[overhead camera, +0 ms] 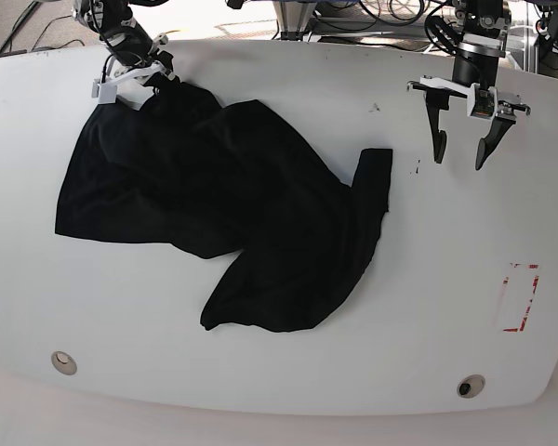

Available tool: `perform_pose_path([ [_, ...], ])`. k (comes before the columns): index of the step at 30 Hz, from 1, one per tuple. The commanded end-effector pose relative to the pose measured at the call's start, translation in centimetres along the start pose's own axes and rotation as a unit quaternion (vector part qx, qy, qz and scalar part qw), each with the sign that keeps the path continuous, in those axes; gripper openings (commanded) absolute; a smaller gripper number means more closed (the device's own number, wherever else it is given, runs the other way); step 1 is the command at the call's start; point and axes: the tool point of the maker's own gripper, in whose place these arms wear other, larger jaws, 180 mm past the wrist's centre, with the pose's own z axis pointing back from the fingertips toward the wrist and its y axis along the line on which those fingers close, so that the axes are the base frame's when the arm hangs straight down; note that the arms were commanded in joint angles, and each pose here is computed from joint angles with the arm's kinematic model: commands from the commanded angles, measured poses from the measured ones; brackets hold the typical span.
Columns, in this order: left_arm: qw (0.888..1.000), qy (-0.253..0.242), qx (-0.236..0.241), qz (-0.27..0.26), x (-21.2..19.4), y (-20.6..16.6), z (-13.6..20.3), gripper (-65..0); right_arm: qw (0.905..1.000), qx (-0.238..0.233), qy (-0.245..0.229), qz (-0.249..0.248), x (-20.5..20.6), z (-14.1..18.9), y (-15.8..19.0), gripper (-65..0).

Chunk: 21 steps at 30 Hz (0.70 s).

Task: Layout the t-shirt on the table in an organized manner, then fold the t-shirt properly
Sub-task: 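Close the right gripper on the t-shirt edge and lift slightly, then move the left gripper down and grasp the t-shirt sleeve edge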

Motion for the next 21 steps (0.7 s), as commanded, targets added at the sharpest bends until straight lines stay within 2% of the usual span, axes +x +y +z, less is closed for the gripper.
perform_pose_path([
  [1, 1.0, -0.02, 0.001, 0.0, 1.1, 0.1, -0.2, -29.9, 0.9999, 0.0, -0.006, 0.015, 0.6, 0.4, 0.4, -65.0],
  [6, 1.0, 0.017, -0.006, 0.009, 0.3, -0.5, -2.2, -29.4, 0.9996, 0.008, -0.013, 0.024, 1.2, 0.6, 1.2, -65.0],
  [10, 0.998, 0.048, -0.009, 0.039, -0.4, -0.9, -3.6, -29.2, 0.9996, 0.009, -0.014, 0.025, 1.3, 0.6, 1.3, -65.0],
  [16, 0.987, 0.111, -0.029, 0.114, -2.7, -1.8, -5.8, -29.2, 0.9995, 0.009, -0.014, 0.025, 1.3, 0.6, 1.3, -65.0],
  [21, 0.976, 0.153, -0.07, 0.139, -4.5, -3.0, -6.6, -29.2, 0.9995, 0.009, -0.014, 0.025, 1.3, 0.6, 1.3, -65.0],
])
